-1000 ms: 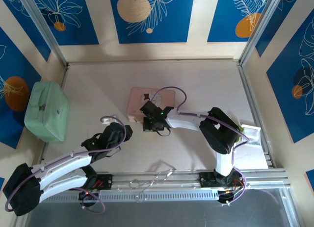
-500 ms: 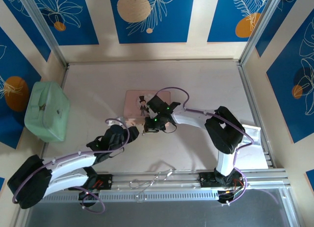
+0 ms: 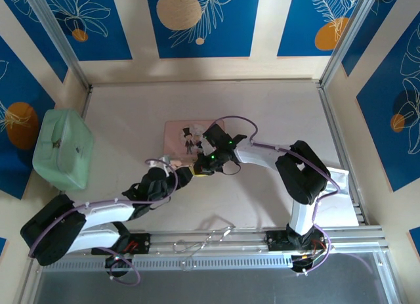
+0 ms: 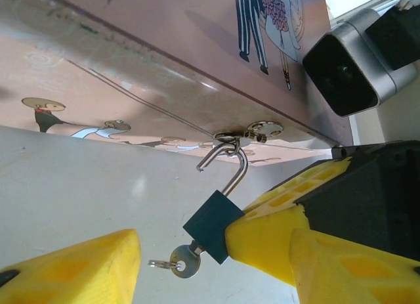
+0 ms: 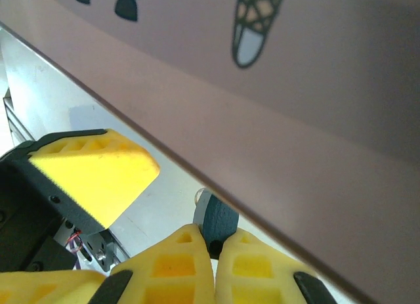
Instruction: Unlock the padlock with the key
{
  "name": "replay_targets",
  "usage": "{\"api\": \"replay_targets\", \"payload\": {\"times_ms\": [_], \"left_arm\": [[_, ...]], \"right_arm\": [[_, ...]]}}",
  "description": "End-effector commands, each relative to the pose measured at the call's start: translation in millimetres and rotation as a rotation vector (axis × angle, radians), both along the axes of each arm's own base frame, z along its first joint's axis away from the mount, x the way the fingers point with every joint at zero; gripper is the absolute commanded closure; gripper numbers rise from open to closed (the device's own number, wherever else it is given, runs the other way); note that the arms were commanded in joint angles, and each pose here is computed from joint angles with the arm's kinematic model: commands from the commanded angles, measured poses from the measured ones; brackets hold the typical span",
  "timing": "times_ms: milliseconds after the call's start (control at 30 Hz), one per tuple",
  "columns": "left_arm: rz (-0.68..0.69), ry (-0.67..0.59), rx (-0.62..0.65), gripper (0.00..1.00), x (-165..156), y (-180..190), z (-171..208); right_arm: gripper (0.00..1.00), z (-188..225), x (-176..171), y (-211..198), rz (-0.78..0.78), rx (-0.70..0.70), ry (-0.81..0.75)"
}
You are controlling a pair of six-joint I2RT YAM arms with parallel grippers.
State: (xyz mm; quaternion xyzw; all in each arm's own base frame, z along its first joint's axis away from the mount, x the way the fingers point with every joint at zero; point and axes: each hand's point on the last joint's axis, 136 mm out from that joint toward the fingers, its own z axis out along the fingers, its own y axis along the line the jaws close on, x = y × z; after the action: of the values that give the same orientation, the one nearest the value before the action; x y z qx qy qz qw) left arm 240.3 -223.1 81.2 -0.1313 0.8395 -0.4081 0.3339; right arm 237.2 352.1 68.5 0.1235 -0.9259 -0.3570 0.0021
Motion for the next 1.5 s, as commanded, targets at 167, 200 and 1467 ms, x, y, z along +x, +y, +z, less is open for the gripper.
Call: {"api": "replay_targets", "payload": {"times_ms": [167, 200, 1467], "left_arm": [[0.026, 0.018, -0.063, 0.27, 5, 4, -2], [0.021, 0.023, -0.071, 0.27, 6, 2, -3], [0.008, 0.123, -0.244, 0.58, 8, -5, -48]], "right_arm": [[1.00, -10, -28, 0, 0.067, 0.038, 0.129], [1.00, -12, -28, -1, 0.066, 0.037, 0.130], [1.00, -23, -21, -7, 0.000, 0.092, 0.165]]}}
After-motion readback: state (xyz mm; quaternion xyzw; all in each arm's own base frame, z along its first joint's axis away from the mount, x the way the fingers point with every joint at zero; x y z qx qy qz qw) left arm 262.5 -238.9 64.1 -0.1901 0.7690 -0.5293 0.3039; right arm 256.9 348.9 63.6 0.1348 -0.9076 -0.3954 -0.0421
